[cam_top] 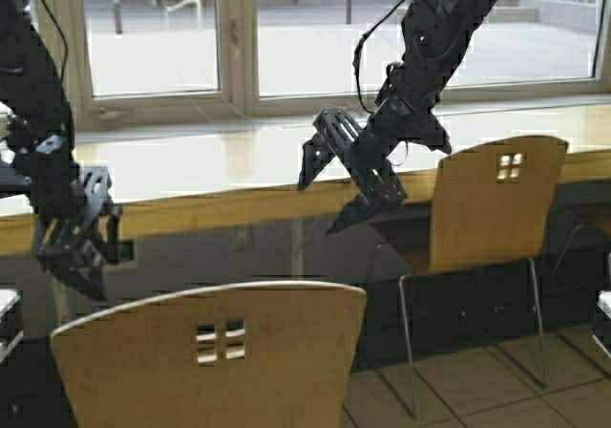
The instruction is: Push the chairs under the table
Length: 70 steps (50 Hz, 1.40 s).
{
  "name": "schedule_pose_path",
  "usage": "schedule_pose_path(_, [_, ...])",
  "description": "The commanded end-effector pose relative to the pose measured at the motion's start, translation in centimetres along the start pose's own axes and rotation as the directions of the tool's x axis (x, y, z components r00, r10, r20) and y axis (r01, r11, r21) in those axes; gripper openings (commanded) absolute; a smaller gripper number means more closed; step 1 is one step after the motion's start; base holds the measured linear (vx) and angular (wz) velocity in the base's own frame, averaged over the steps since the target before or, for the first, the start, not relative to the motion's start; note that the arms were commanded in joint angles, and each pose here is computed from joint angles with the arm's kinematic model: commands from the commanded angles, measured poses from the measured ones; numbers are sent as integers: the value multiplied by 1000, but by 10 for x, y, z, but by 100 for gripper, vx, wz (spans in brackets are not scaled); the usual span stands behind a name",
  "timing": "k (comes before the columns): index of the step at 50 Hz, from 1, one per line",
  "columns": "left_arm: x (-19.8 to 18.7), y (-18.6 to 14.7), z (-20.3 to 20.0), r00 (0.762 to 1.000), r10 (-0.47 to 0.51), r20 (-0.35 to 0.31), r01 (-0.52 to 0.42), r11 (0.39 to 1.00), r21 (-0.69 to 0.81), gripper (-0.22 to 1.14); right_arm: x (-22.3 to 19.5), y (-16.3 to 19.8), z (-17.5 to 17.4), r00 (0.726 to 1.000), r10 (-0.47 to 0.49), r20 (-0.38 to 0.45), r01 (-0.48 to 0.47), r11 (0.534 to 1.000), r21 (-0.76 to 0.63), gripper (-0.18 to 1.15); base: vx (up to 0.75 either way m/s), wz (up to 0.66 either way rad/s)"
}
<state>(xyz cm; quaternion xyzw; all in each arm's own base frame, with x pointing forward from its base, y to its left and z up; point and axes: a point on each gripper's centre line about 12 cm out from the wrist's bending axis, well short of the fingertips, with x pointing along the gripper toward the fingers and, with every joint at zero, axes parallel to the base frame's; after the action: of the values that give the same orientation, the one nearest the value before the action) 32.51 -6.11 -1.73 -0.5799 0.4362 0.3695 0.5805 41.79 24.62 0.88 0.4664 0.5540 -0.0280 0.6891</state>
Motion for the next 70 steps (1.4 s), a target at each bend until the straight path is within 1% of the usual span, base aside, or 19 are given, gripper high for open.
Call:
schedule_pose_path(1, [6, 1, -7, 1000, 10, -6, -10, 1000, 12, 92, 4, -7, -2, 1000, -15, -9, 15, 1000, 14, 104, 14, 10])
schedule_pose_path(6, [15, 6, -8, 999, 38, -11, -38, 999, 14, 92, 12, -19, -3, 999, -42, -17, 43, 999, 26, 104, 12, 10])
schedule_pose_path(23, [38, 7, -12, 997, 73, -24, -72, 997, 22, 92, 37, -47, -5, 994, -99, -43, 102, 992, 77, 104, 9, 7])
schedule_pose_path(37, [60, 10, -22, 994, 105, -40, -103, 994, 46, 92, 56, -62, -5, 990, -126, -65, 132, 987, 94, 104, 4, 2])
schedule_pose_path(50, [76, 14, -23, 991, 130, -42, -128, 991, 47, 92, 69, -67, -8, 986, -131, -104, 142, 985, 99, 104, 0, -2])
schedule_pose_path(58, [87, 18, -22, 989, 145, -35, -143, 989, 48, 92, 54, -53, -7, 991, -104, -86, 112, 989, 93, 104, 0, 2])
schedule_pose_path(63, [99, 19, -24, 986, 159, -49, -157, 986, 47, 92, 51, -46, -6, 993, -90, -77, 97, 991, 88, 104, 1, 1])
schedule_pose_path(70, [110, 20, -26, 983, 171, -63, -168, 985, 47, 92, 57, -57, -7, 990, -113, -84, 121, 988, 93, 104, 0, 0])
